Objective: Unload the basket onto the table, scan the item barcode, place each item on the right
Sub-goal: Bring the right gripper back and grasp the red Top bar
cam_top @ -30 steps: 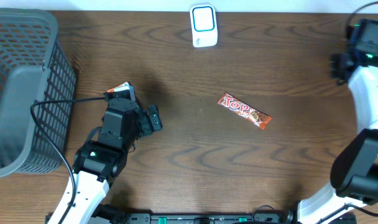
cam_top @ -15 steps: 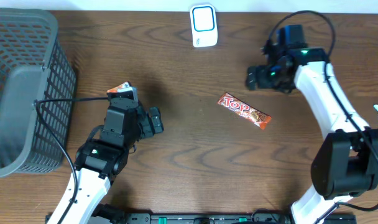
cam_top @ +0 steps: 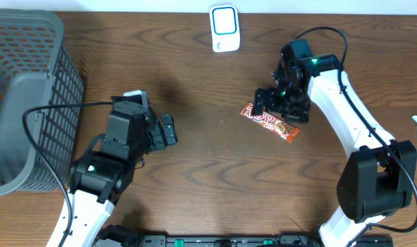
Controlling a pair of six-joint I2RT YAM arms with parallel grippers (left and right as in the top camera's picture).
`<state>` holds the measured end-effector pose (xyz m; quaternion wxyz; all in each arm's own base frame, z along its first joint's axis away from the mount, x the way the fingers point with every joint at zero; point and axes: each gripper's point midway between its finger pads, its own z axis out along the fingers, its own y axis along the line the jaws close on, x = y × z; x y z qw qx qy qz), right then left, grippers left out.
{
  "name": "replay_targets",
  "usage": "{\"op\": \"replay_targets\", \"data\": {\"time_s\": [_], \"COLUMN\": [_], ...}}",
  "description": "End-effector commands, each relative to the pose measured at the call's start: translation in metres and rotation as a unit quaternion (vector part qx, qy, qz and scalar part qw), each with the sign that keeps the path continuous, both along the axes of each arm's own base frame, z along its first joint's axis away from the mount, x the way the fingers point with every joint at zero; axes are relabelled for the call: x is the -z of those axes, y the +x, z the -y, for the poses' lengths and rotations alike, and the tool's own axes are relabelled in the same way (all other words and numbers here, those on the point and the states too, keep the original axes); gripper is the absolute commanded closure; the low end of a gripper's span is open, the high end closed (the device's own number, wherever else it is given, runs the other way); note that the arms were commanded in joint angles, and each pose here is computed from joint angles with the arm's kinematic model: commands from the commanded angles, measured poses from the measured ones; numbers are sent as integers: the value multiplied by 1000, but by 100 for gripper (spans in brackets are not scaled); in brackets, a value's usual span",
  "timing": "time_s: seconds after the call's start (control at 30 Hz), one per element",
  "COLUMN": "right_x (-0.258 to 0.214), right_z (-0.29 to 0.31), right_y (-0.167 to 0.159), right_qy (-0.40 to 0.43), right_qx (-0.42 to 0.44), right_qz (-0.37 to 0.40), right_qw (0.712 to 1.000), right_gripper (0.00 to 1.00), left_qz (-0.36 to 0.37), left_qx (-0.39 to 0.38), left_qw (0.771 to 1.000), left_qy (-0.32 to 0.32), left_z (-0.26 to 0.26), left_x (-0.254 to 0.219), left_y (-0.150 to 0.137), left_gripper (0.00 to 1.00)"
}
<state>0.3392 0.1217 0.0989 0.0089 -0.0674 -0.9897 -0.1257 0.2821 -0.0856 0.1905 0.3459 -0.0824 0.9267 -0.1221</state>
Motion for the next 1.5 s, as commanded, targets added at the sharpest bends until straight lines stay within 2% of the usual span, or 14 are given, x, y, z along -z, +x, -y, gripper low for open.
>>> {"op": "replay_targets", "data": {"time_s": [0.0,0.07,0.17,0.33,0.47,0.63,1.0,1.07,1.17,1.23,1.3,1.33,1.47], "right_x": [7,9,15,39,62,87,137,143,148,150,151,152,150], "right_z": [28,29,30,56,69,64,69,76,86,93,97,98,98], "right_y": [4,0,-12,-41,-64,-66,-62,-62,-63,-63,-61,-59,-42], "right_qy": [-83,-85,-57,14,58,105,99,79,49,30,20,18,30], "right_qx": [49,18,28,137,185,212,302,314,322,324,325,325,312], "right_qz": [4,0,-30,-119,-162,-148,-98,-91,-83,-77,-71,-65,-29], "right_qw": [995,996,998,983,967,960,943,942,942,943,943,943,949], "right_gripper": [2,1,1,1,1,1,4,12,33,53,91,99,99], "left_qz": [20,16,2,-35,-58,-86,-140,-144,-146,-146,-146,-147,-150], "left_qx": [4,4,4,9,15,16,15,15,15,15,15,15,15], "left_qw": [1000,1000,1000,999,998,996,989,989,989,989,989,989,988], "left_qy": [-2,-1,4,11,11,18,32,34,34,34,34,34,35], "left_z": [-1,-2,-3,-2,1,3,4,4,4,4,4,4,3], "left_x": [-17,-16,-10,5,16,32,60,63,64,64,64,64,64], "left_y": [0,-2,-7,-13,-13,-9,-9,-9,-9,-9,-9,-9,-10], "left_gripper": [0,0,0,0,0,0,0,0,0,0,0,0,0]}}
